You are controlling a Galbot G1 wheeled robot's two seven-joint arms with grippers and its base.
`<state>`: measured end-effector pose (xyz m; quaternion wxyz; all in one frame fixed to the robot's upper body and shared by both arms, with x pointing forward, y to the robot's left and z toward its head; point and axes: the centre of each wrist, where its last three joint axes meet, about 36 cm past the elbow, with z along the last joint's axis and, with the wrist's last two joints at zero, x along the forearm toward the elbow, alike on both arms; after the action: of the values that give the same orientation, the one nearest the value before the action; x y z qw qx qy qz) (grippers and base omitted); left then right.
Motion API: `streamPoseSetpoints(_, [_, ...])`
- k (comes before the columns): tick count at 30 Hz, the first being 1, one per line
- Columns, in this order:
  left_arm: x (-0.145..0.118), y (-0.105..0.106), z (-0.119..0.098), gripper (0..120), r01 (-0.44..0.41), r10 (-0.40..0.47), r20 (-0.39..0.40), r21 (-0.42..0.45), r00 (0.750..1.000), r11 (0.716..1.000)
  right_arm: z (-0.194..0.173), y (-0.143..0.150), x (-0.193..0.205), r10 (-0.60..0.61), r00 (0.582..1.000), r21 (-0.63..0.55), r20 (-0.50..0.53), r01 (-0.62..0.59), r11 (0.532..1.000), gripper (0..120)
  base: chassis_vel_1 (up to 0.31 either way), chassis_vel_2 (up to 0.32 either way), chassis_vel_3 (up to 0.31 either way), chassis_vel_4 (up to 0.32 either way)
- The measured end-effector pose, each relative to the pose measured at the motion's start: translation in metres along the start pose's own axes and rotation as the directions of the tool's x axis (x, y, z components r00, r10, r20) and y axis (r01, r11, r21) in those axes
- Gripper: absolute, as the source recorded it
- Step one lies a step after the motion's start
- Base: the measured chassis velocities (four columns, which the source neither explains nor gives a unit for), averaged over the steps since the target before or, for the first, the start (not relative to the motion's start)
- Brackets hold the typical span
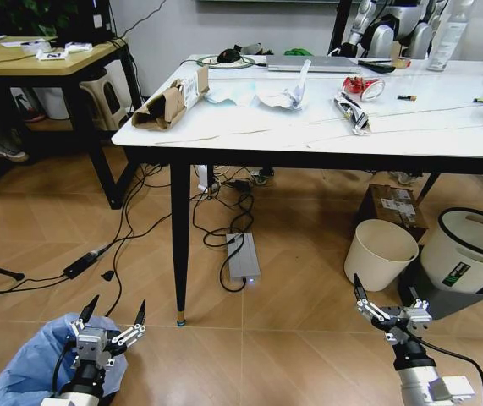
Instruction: Pick up the trash bin and place the trash from the table into it.
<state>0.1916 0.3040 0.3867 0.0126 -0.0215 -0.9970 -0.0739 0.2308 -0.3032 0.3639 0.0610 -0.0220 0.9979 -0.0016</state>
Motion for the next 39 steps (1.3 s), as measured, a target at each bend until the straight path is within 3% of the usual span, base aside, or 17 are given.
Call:
streamPoseSetpoints(23, [0.000, 0.001, -0.001, 100, 0.009, -0.009, 0.020, 0.002, 1.000, 1.000, -0.002, 0.001, 0.001, 0.001, 1.000, -0.001, 0.003, -0.001, 1.000, 100, 0.000, 0.000, 0.000, 0.000])
streamPoseSetpoints(34, [-0.007, 0.022, -0.018, 100, 0.069, -0.069, -0.008, 0.002, 0.998, 0.998, -0.002, 0.000, 0.001, -0.002, 1.000, 0.001, 0.005, 0.002, 1.000, 100, 0.000, 0.000, 0.000, 0.000])
streamPoseSetpoints(39, [-0.010, 0.037, -0.023, 100, 0.113, -0.114, -0.026, -0.040, 0.993, 0.993, -0.001, -0.001, 0.000, -0.004, 1.000, 0.000, 0.006, 0.004, 1.000, 100, 0.000, 0.000, 0.000, 0.000])
